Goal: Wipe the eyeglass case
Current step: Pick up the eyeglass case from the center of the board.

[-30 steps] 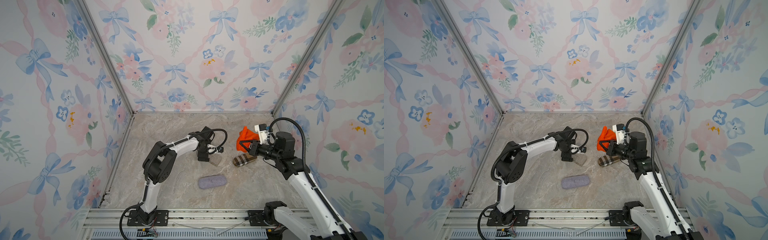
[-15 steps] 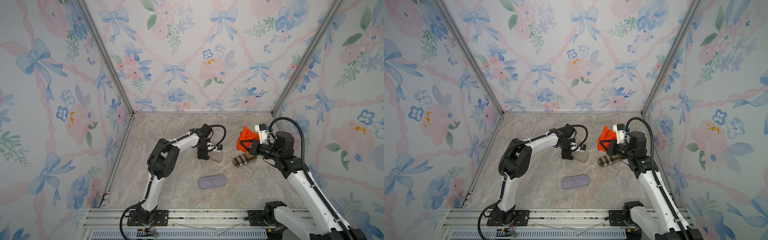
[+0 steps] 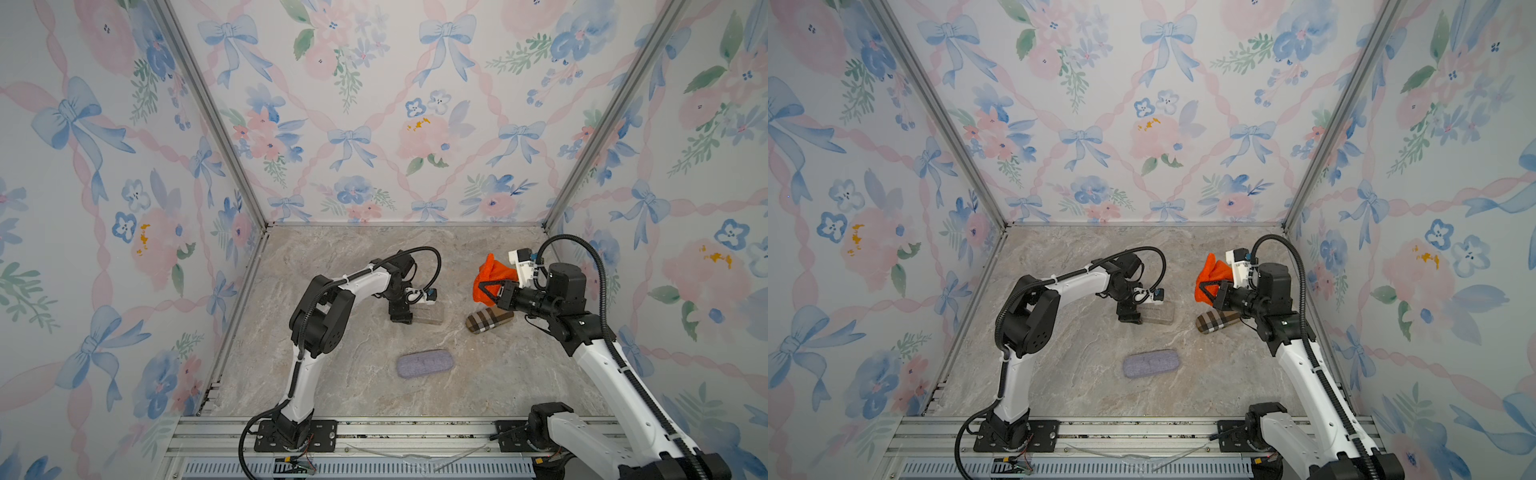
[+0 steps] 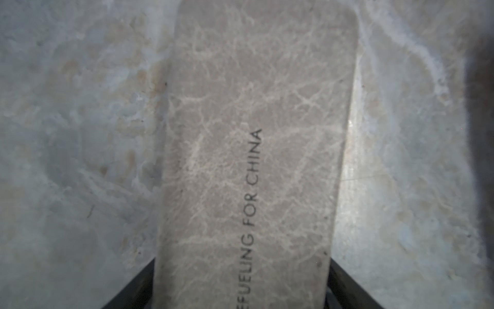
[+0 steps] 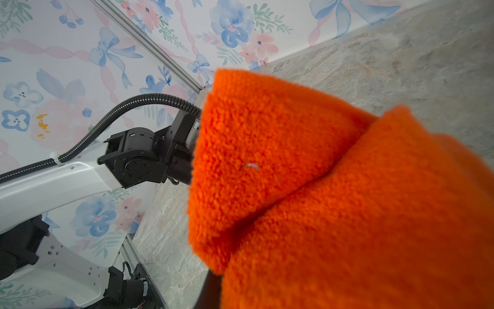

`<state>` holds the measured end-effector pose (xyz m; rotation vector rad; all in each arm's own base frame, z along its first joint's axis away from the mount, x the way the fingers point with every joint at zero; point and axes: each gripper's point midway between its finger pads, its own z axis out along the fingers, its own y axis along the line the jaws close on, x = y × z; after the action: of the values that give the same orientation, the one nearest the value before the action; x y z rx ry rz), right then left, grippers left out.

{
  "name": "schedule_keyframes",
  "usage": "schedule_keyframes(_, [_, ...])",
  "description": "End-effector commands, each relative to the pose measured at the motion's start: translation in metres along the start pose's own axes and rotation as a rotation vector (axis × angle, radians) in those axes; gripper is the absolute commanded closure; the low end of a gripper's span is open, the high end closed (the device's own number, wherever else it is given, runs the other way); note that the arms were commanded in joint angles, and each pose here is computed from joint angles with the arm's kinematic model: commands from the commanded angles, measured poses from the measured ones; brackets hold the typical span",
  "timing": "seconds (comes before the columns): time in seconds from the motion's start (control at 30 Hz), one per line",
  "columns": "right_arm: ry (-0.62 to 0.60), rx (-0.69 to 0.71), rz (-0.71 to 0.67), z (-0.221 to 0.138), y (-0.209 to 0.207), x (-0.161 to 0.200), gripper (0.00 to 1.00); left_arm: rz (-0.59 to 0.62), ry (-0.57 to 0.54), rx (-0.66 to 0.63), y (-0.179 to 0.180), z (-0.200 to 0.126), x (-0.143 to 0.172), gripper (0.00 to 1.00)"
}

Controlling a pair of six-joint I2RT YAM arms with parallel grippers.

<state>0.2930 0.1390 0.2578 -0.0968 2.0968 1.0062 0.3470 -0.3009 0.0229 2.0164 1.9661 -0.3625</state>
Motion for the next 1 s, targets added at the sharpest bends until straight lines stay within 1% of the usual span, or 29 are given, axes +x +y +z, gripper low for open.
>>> schedule_keyframes(0.0, [-0.021, 0.009, 0.019, 0.0, -0.004, -0.003, 1.0, -0.055, 0.003, 0.043, -0.021, -0.003, 0.003, 0.22])
schedule_keyframes(0.17, [-0.025, 0.013, 0.031, -0.004, -0.002, -0.002, 1.0, -0.069, -0.025, -0.001, -0.028, -0.012, 0.003, 0.22])
schedule_keyframes(0.27, [-0.018, 0.02, 0.04, -0.005, -0.003, 0.002, 1.0, -0.084, -0.043, -0.005, -0.034, -0.013, 0.003, 0.22])
schedule_keyframes(0.5, [-0.012, 0.029, 0.051, -0.007, -0.005, 0.007, 1.0, -0.124, -0.041, -0.056, -0.04, 0.003, 0.008, 0.28])
schedule_keyframes(0.53, [-0.011, 0.032, 0.052, -0.007, -0.006, 0.008, 1.0, -0.13, -0.041, -0.058, -0.04, 0.005, 0.007, 0.31])
schedule_keyframes(0.63, [-0.007, 0.037, 0.054, -0.008, -0.006, 0.009, 1.0, -0.139, -0.041, -0.051, -0.04, 0.007, 0.007, 0.35])
schedule_keyframes(0.7, [-0.007, 0.037, 0.054, -0.008, -0.006, 0.009, 1.0, -0.137, -0.052, -0.049, -0.041, 0.005, 0.004, 0.42])
schedule_keyframes(0.73, [-0.009, 0.036, 0.053, -0.008, -0.005, 0.008, 1.0, -0.14, -0.057, -0.05, -0.041, 0.003, 0.003, 0.47])
schedule_keyframes(0.8, [-0.008, 0.034, 0.058, -0.008, -0.005, 0.008, 1.0, -0.146, -0.068, -0.061, -0.04, -0.002, -0.002, 0.51])
schedule_keyframes(0.83, [-0.006, 0.031, 0.06, -0.008, -0.005, 0.007, 1.0, -0.145, -0.075, -0.072, -0.039, -0.006, -0.005, 0.56])
schedule_keyframes(0.97, [0.021, 0.029, 0.074, -0.007, -0.002, 0.008, 1.0, -0.156, -0.095, -0.169, -0.029, -0.023, -0.022, 0.65])
